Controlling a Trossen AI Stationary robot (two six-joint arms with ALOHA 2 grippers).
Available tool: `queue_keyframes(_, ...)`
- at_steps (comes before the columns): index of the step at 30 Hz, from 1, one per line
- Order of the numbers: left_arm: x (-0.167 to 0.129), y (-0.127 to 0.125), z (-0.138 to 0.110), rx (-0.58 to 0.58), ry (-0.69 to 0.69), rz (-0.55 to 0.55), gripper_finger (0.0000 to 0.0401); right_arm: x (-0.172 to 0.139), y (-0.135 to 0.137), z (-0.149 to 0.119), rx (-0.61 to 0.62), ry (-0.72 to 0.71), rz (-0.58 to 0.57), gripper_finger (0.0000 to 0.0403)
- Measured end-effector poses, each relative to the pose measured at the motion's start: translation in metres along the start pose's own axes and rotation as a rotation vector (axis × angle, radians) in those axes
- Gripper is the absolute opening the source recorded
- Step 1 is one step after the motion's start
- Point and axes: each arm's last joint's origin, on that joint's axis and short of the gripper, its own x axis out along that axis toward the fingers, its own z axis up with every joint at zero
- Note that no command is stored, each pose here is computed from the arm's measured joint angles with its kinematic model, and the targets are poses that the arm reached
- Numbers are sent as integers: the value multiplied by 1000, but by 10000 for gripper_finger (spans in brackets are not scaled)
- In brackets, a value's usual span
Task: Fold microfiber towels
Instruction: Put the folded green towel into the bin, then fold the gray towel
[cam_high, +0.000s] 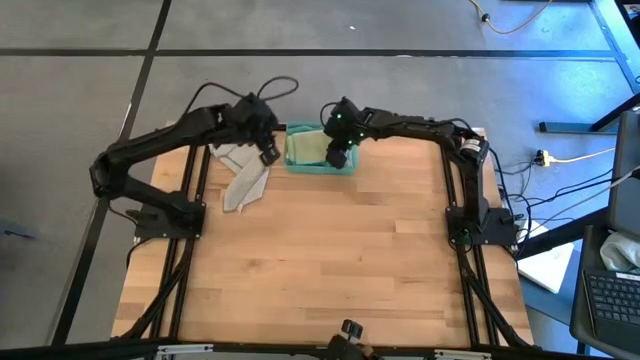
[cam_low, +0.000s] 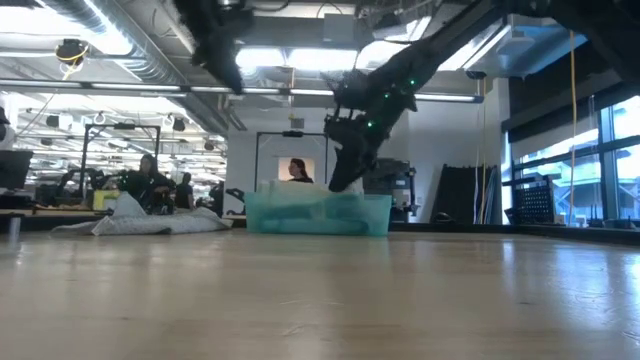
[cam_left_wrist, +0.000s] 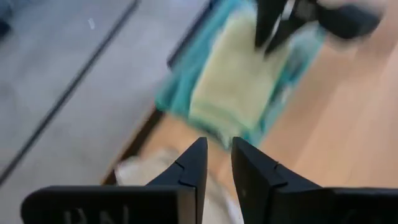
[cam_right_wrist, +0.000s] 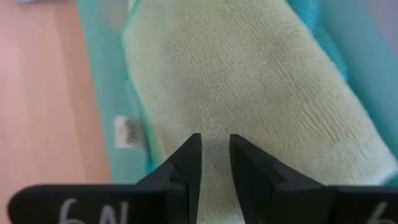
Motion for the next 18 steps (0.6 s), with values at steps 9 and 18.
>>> queue_keyframes(9,3,-8,-81,-148,157,-89,55,-74,17,37,-32,-220,-30,85)
queue_keyframes(18,13,-22,-141,-174,266,-146,60,-173,66,52,24,-399,104,85)
